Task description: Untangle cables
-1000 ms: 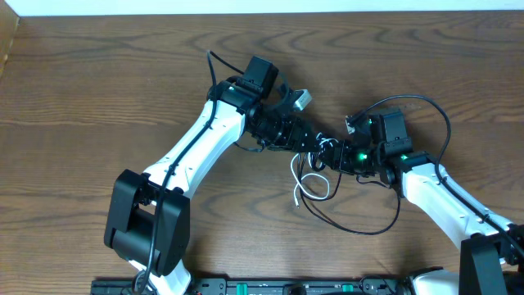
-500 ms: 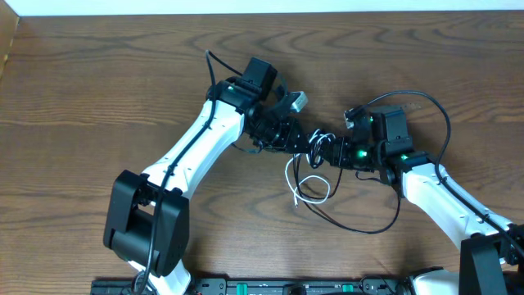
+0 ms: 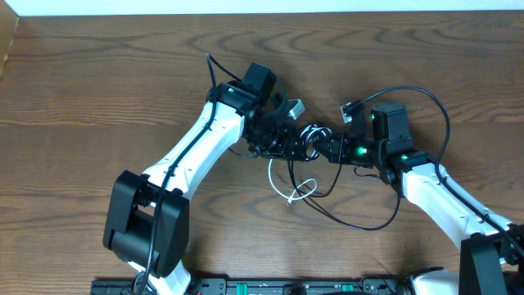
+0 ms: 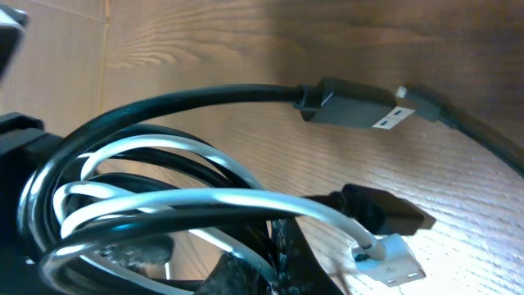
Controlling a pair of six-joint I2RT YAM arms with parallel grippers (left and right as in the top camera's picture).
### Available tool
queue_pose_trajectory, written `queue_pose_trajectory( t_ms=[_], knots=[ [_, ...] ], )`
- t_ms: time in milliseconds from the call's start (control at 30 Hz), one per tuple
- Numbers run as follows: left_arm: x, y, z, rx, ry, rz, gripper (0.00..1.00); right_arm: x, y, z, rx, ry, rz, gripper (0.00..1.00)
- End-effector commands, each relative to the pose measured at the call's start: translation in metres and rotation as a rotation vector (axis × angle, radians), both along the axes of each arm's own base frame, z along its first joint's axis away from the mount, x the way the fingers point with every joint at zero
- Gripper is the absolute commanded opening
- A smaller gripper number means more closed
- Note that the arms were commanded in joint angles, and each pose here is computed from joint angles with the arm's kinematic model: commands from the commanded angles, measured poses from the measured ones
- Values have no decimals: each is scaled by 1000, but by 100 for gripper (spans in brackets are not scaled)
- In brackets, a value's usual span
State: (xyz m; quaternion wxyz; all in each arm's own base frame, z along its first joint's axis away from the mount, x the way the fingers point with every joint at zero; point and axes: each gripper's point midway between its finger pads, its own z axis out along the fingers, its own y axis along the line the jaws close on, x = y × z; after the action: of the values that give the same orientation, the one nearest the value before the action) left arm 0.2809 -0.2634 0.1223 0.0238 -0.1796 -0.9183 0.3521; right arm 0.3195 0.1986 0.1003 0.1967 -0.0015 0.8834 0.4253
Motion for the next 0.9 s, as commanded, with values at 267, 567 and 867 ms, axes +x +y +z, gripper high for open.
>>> queue_pose_trajectory(
  t_ms=[267, 567, 867],
  knots=[
    [25, 36, -21, 234, -160, 35, 56, 9, -15, 13, 62, 2, -31, 1],
    [33, 30, -18, 206, -197, 38, 68, -9, 10, 48, 244, -47, 156, 1],
    [50, 21, -13, 169, -268, 52, 52, -23, 16, 58, 326, 6, 216, 1]
  ],
)
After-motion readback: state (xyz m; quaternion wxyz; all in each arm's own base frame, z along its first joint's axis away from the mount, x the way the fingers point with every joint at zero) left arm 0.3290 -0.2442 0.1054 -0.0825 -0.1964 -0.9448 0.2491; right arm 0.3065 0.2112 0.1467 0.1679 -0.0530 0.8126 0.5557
